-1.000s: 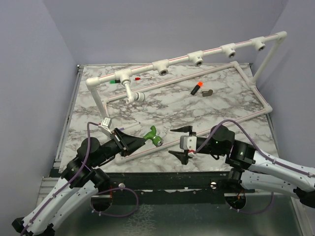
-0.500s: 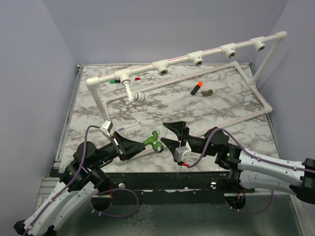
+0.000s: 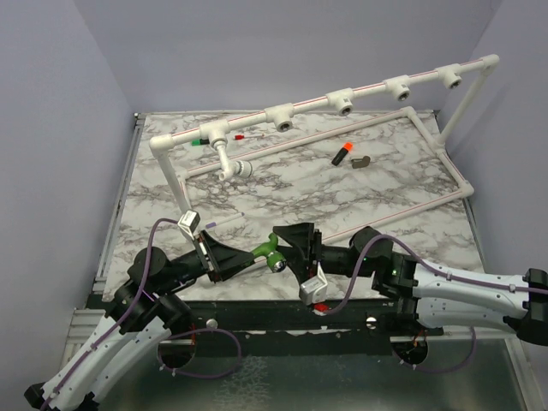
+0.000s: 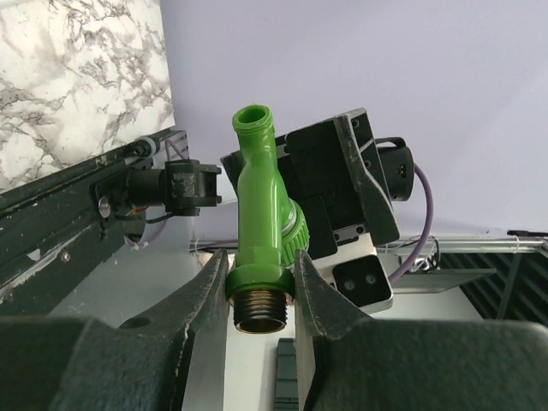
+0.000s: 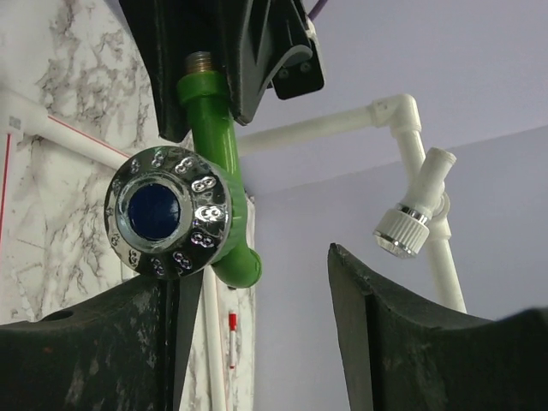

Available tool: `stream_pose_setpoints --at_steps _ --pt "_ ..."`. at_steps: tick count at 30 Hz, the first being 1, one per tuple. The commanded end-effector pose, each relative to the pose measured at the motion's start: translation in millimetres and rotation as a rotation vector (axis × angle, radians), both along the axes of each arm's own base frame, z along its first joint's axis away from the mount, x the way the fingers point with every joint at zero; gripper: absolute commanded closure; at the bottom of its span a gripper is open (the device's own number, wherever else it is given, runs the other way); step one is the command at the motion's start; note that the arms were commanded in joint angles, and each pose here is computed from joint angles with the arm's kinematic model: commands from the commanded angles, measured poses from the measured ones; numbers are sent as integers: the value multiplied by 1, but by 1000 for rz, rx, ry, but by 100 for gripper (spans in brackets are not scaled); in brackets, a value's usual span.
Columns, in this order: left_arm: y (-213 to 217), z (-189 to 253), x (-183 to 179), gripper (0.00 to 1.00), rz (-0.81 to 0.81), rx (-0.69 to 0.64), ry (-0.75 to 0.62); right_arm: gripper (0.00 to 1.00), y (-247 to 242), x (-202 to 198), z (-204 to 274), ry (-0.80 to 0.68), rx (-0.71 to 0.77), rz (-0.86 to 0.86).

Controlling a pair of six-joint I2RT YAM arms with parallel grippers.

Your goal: Install the water faucets

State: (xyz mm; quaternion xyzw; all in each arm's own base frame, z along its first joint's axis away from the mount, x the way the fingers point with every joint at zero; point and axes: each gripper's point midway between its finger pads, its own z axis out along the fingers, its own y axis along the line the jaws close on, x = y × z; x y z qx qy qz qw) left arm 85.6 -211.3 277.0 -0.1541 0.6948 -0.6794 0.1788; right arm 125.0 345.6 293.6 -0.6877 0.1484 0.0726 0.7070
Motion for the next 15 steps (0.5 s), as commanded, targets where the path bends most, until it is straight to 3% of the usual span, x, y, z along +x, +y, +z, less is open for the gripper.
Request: stream_pose_setpoints --at_steps 1,15 --pt "-1 8 -8 100 -39 -51 36 37 7 -4 -4 -95 -61 15" --pt "-5 13 -17 100 -103 -52 4 54 18 -4 -3 -217 -82 1"
